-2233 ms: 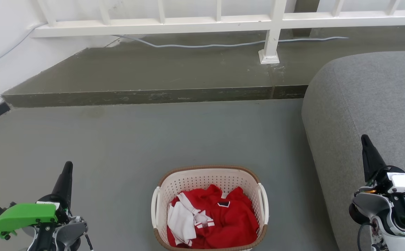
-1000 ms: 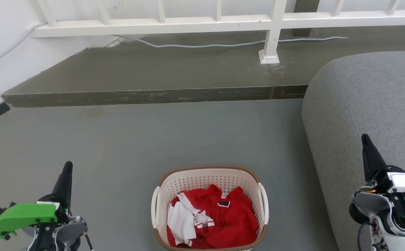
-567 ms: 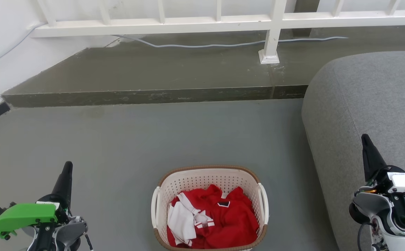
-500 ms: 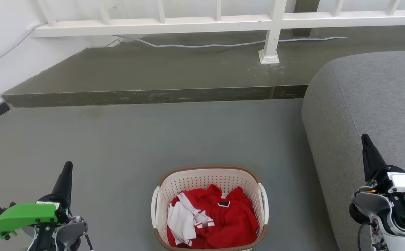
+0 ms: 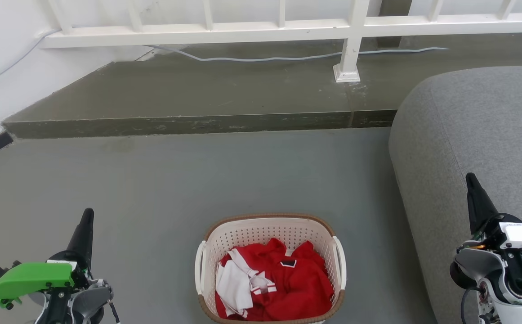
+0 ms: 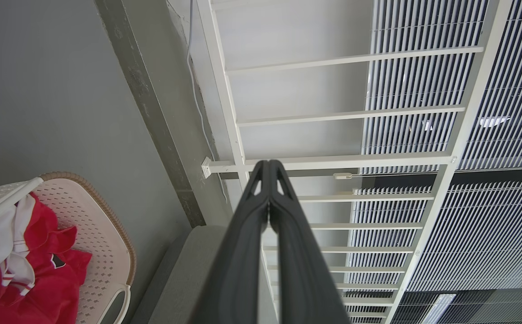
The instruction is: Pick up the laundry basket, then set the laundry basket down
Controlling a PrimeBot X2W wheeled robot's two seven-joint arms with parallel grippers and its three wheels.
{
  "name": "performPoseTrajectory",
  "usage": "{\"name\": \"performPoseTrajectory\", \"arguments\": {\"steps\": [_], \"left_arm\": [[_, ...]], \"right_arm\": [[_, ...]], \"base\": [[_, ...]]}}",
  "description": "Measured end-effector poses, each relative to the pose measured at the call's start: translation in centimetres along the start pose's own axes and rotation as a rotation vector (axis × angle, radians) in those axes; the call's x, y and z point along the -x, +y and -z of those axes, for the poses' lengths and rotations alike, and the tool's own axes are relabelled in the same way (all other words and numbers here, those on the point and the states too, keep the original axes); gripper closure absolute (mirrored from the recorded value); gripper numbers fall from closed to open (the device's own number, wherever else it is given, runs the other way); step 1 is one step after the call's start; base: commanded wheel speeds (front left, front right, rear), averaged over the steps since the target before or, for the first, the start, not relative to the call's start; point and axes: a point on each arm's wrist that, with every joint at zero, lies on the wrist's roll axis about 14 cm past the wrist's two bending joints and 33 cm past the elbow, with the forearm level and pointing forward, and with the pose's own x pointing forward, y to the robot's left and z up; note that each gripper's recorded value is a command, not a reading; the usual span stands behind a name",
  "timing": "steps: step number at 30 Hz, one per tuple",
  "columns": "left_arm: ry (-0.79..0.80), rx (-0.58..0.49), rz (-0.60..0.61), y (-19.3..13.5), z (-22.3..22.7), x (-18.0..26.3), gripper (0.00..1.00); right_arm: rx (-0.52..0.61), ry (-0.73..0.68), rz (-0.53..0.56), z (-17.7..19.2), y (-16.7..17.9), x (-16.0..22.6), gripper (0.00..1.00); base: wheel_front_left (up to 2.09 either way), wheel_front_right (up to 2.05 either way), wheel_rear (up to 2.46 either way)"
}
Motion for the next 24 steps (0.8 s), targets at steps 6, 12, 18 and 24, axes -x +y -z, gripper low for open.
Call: {"name": "performPoseTrajectory", "arguments": {"steps": [6, 12, 18, 24], "left_arm": [[0.000, 0.000, 0.000, 0.00, -0.01, 0.00, 1.00], [0.000, 0.000, 0.000, 0.00, -0.01, 0.00, 1.00], [0.000, 0.000, 0.000, 0.00, -0.01, 0.00, 1.00], [0.000, 0.000, 0.000, 0.00, -0.01, 0.00, 1.00]], "right_arm": [[0.000, 0.000, 0.000, 0.00, 0.00, 0.00, 1.00], [0.000, 0.000, 0.000, 0.00, 0.00, 0.00, 1.00], [0.000, 0.000, 0.000, 0.00, 0.00, 0.00, 1.00], [0.000, 0.000, 0.000, 0.00, 0.01, 0.00, 1.00]], "base": [[0.00, 0.00, 0.00], [0.00, 0.00, 0.00], [0.00, 0.00, 0.00], [0.00, 0.00, 0.00]]}}
